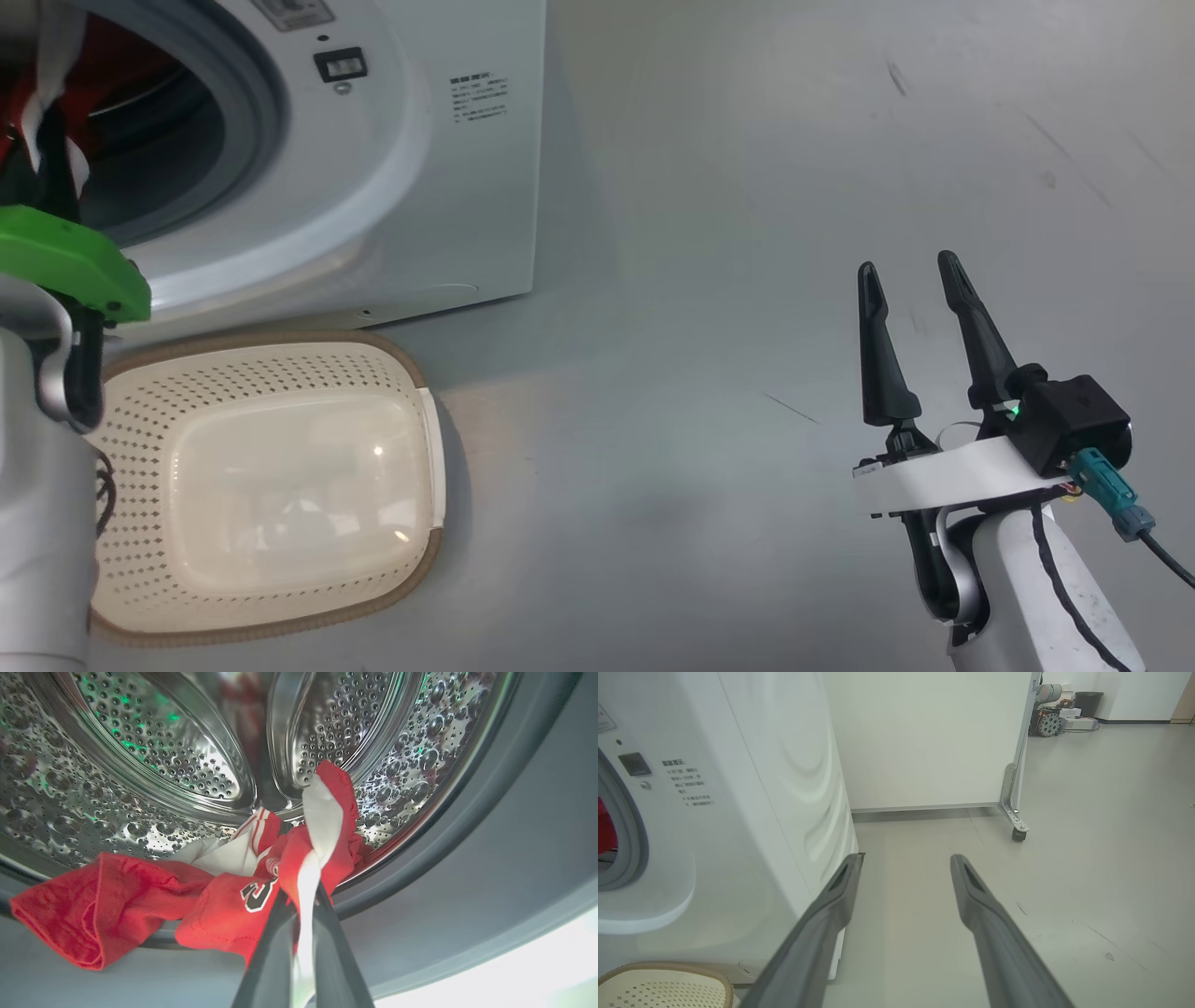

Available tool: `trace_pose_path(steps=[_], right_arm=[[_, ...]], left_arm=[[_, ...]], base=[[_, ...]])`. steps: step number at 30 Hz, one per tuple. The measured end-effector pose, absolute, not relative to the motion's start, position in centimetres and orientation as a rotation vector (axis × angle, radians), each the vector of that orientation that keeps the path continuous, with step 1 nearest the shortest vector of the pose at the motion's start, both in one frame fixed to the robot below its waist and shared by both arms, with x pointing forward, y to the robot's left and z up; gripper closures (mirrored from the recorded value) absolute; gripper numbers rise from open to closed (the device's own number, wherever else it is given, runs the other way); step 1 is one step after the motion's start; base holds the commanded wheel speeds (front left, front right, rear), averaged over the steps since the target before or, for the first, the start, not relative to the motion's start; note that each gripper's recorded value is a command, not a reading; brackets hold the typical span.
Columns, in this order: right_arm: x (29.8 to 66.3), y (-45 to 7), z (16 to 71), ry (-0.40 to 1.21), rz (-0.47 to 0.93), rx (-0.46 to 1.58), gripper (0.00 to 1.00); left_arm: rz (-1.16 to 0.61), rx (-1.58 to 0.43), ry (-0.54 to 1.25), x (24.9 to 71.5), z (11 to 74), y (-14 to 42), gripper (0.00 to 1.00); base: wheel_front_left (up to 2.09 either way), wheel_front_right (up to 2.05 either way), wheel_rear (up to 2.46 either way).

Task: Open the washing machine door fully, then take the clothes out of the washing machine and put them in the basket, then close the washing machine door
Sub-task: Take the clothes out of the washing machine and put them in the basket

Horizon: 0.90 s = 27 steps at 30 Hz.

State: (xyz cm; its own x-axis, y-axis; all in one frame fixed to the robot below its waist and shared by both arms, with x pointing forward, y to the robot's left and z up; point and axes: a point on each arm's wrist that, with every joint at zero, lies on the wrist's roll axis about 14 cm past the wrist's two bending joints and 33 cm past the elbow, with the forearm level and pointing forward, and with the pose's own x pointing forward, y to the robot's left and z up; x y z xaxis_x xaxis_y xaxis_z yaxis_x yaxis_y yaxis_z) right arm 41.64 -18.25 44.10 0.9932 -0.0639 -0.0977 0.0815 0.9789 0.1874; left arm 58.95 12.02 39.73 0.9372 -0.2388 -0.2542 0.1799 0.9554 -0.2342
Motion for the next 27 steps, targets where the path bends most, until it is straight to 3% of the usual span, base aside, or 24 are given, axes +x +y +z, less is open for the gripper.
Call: trace_pose_path(steps=[27], right_arm=[[40.0, -12.2, 47.4, 0.025, 0.134, 0.229, 0.0]], left_arm=[[-0.106, -0.162, 0.097, 45.8, 45.6, 17.3, 1.0]], base=[[0.0, 0.0, 0.0]])
